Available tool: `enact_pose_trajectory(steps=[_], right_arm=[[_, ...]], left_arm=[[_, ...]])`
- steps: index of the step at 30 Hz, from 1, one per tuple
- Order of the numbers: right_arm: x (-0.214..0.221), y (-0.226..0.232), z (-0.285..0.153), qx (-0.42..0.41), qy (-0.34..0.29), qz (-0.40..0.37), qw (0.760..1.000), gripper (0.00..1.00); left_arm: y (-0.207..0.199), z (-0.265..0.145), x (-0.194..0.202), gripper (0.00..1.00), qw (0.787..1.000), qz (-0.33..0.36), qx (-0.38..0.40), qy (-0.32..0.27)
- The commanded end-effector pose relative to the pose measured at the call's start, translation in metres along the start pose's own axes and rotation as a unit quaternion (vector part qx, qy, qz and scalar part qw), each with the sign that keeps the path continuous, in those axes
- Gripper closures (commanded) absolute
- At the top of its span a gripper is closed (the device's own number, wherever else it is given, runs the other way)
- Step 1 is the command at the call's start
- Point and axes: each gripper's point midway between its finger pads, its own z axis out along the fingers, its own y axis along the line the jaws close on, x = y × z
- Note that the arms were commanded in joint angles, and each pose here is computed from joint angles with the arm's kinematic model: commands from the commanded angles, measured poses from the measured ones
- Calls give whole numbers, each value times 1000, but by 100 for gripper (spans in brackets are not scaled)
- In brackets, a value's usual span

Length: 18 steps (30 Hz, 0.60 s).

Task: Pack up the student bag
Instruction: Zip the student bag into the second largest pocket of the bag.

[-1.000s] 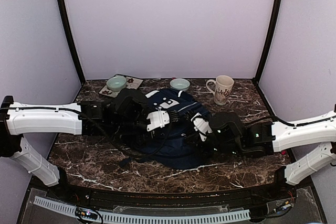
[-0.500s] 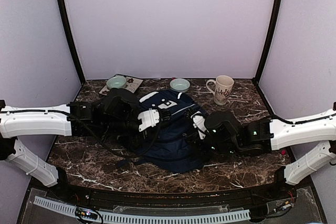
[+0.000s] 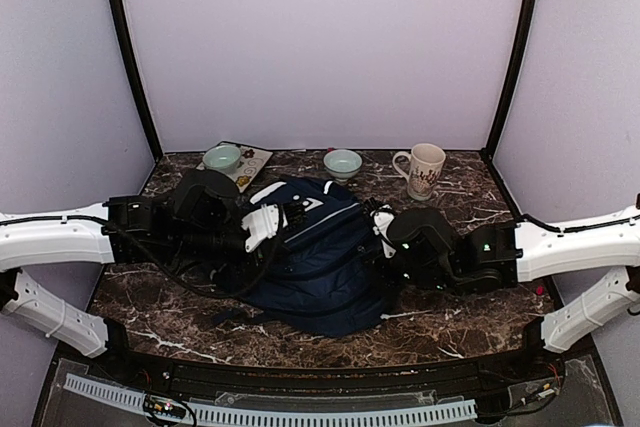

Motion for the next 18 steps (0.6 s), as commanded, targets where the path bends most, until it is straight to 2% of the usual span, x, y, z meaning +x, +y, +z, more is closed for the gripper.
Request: enact_pose_trajectory(steps=[1,7,8,13,15,18], right_arm=[[-11,-32,-11,62,-16,32,997,100],[-15,-10,-16,-2,-12,47,999,100],[-17,-6,-17,-13,-12,50,999,100],[-32,23,-21,-70,-11,46,996,100],[-38,36,-19,-84,-5,31,996,100],[-51,53,-21,-99,-6,16,995,100]], left_arm=[[2,-26,-20,100,998,-33,1,-48],[1,-25,-18,100,998,-48,5,-48],[2,-25,-19,97,997,-53,2,-48],[8,-29,-33,53,995,-87,-1,-51],[6,-32,-37,49,994,-94,7,-55],[5,-42,-45,48,991,-116,18,-68]])
